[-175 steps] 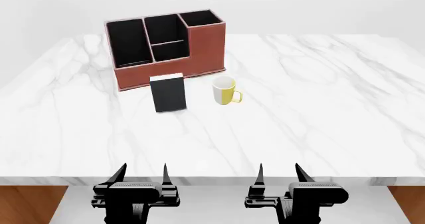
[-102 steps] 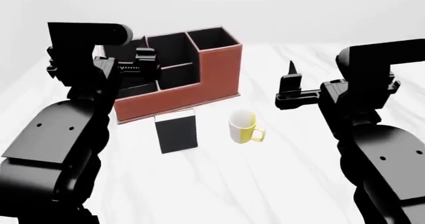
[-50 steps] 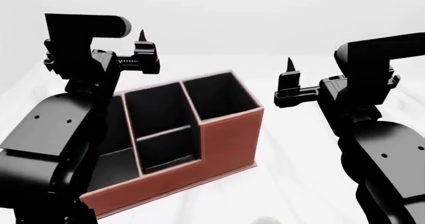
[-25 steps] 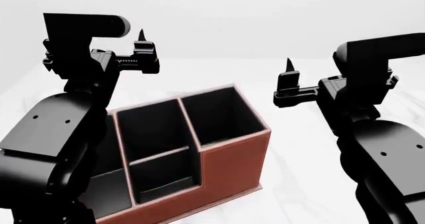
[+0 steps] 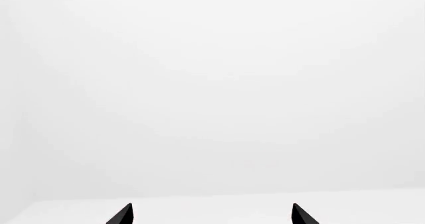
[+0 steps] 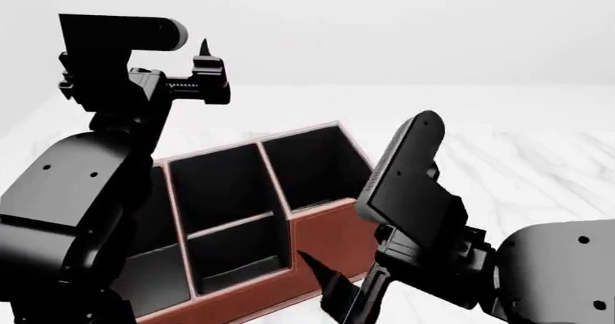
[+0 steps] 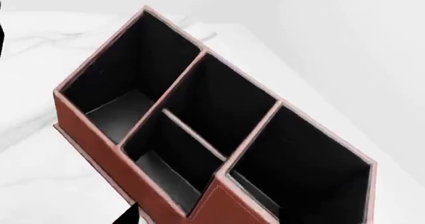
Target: Pick up the book and place it in the right compartment of the caddy.
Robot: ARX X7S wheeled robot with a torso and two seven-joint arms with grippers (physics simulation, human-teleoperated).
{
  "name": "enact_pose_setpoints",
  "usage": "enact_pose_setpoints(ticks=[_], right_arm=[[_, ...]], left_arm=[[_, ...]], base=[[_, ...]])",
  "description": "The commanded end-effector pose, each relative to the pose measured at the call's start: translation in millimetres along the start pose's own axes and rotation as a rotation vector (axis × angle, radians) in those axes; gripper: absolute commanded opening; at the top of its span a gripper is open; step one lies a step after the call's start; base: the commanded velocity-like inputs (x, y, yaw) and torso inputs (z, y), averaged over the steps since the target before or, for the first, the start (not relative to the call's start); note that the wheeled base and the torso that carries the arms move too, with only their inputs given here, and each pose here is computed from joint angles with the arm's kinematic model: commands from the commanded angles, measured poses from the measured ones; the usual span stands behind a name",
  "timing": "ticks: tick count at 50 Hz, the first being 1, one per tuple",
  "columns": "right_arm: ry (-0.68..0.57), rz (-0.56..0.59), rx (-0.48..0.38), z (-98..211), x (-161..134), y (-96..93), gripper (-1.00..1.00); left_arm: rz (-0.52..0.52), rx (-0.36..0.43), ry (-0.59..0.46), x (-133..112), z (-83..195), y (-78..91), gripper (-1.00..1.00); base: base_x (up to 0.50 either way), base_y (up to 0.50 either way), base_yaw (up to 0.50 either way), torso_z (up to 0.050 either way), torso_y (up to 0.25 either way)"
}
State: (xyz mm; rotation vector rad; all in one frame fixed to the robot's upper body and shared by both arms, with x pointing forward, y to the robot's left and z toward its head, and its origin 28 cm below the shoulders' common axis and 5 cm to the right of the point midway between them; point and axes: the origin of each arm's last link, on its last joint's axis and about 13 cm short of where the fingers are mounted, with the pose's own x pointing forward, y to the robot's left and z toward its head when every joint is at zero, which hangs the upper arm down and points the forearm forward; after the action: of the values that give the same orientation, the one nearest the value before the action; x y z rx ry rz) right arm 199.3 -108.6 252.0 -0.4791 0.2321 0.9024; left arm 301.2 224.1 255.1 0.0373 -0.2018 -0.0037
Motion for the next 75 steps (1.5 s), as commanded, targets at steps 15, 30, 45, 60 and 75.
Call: enact_pose_setpoints(ticks=[15,30,45,60,75], right_arm=[[0.177,0.309,-0.071,-0.7,-22.5,23.8,1.00],[0.241,0.428,-0.091,-0.5,-4.6,29.9,1.00],[0.287,0.542,-0.126,-0.1,24.9,38.4,1.00],[0.311,0.620,-0.128,-2.4,50.1,45.4,1.00],[0.324,0.719,-0.116,-8.9,69.8,63.8,1.00]], left_arm=[[-0.001,0.010,-0.001,-0.6,1.1,-0.3,1.00],[0.000,0.013,0.003,0.5,-0.6,-0.9,1.00],[-0.005,0.018,-0.001,0.3,0.8,-2.9,1.00],[-0.006,0.019,-0.007,0.0,3.2,-3.3,1.00],[-0.008,0.022,-0.008,-0.5,2.6,-3.7,1.00]], base=[[0.00,0.00,0.00,0.000,0.000],[0.00,0.00,0.00,0.000,0.000],[0.00,0.00,0.00,0.000,0.000],[0.00,0.00,0.00,0.000,0.000],[0.00,0.00,0.00,0.000,0.000]])
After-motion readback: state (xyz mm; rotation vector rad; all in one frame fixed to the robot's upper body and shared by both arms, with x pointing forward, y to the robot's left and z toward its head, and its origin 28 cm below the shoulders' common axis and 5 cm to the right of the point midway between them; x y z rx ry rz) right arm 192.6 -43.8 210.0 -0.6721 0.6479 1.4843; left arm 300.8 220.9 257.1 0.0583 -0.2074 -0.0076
